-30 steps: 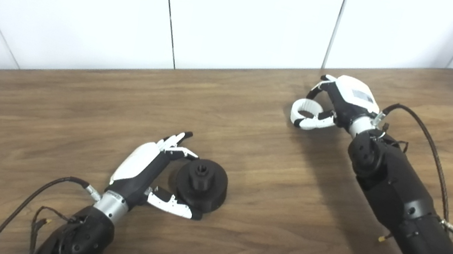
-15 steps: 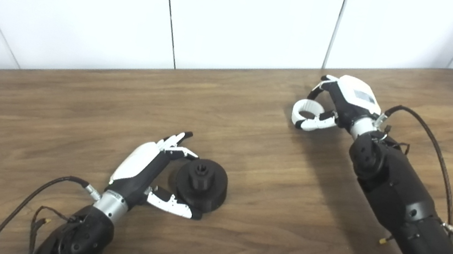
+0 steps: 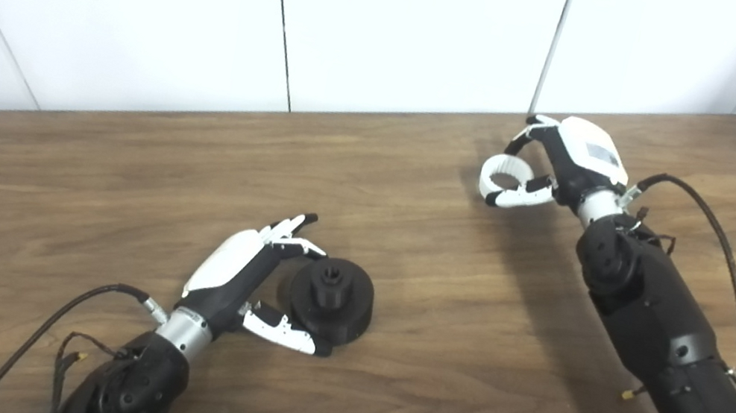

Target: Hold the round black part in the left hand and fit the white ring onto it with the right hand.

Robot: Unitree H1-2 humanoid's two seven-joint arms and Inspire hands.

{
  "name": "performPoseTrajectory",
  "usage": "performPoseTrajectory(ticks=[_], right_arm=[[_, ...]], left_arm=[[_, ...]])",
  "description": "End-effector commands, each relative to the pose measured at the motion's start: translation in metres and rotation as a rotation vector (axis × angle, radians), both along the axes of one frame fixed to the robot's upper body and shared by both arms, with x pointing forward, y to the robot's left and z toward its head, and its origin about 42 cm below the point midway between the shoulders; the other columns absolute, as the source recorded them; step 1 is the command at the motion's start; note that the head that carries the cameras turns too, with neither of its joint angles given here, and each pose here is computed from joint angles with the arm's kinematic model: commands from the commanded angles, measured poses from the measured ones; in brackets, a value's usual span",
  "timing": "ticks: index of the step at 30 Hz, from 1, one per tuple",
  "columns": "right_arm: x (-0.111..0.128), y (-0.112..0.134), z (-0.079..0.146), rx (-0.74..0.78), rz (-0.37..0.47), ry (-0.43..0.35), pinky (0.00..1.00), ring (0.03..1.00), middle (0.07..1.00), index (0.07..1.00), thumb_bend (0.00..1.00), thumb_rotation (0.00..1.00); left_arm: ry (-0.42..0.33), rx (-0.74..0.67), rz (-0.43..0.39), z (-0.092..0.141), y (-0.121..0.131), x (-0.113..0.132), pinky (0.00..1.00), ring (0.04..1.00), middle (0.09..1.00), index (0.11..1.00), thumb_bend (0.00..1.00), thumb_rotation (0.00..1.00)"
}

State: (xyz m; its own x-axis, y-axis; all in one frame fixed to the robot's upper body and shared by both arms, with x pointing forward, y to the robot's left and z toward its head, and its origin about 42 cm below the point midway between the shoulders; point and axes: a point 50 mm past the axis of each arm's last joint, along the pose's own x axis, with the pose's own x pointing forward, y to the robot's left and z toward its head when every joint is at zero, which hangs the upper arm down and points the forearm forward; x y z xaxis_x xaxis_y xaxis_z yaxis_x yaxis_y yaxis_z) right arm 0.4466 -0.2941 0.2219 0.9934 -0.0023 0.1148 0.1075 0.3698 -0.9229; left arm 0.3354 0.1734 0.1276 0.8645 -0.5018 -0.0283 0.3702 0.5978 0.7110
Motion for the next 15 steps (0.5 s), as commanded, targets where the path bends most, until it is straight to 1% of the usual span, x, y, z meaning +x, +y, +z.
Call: performPoseTrajectory(ticks=[1,3,7,11,15], right_arm=[[0.007,-0.003,0.044,-0.014,0.020,-0.127,0.89,0.885,0.895,0.593,0.69,0.28],[0.007,-0.003,0.051,-0.012,0.025,-0.145,0.90,0.893,0.896,0.597,0.69,0.29],[0.005,-0.003,0.065,0.016,0.041,-0.182,0.91,0.893,0.894,0.591,0.69,0.26],[0.002,-0.001,0.077,0.018,0.045,-0.194,0.96,0.915,0.909,0.595,0.69,0.28],[0.000,-0.001,0.083,0.011,0.056,-0.213,0.93,0.898,0.903,0.599,0.68,0.30]], left_arm=[[-0.048,-0.003,0.008,0.014,0.001,0.008,1.00,1.000,1.000,0.598,0.98,0.32],[-0.046,-0.001,0.008,0.014,0.001,0.009,1.00,1.000,1.000,0.599,0.98,0.32],[-0.050,0.001,0.005,0.014,0.001,0.010,1.00,1.000,1.000,0.598,0.98,0.32],[-0.047,-0.003,0.008,0.015,0.000,0.010,1.00,1.000,1.000,0.597,0.98,0.31],[-0.053,-0.002,0.005,0.016,-0.001,0.011,1.00,1.000,1.000,0.596,0.98,0.31]])
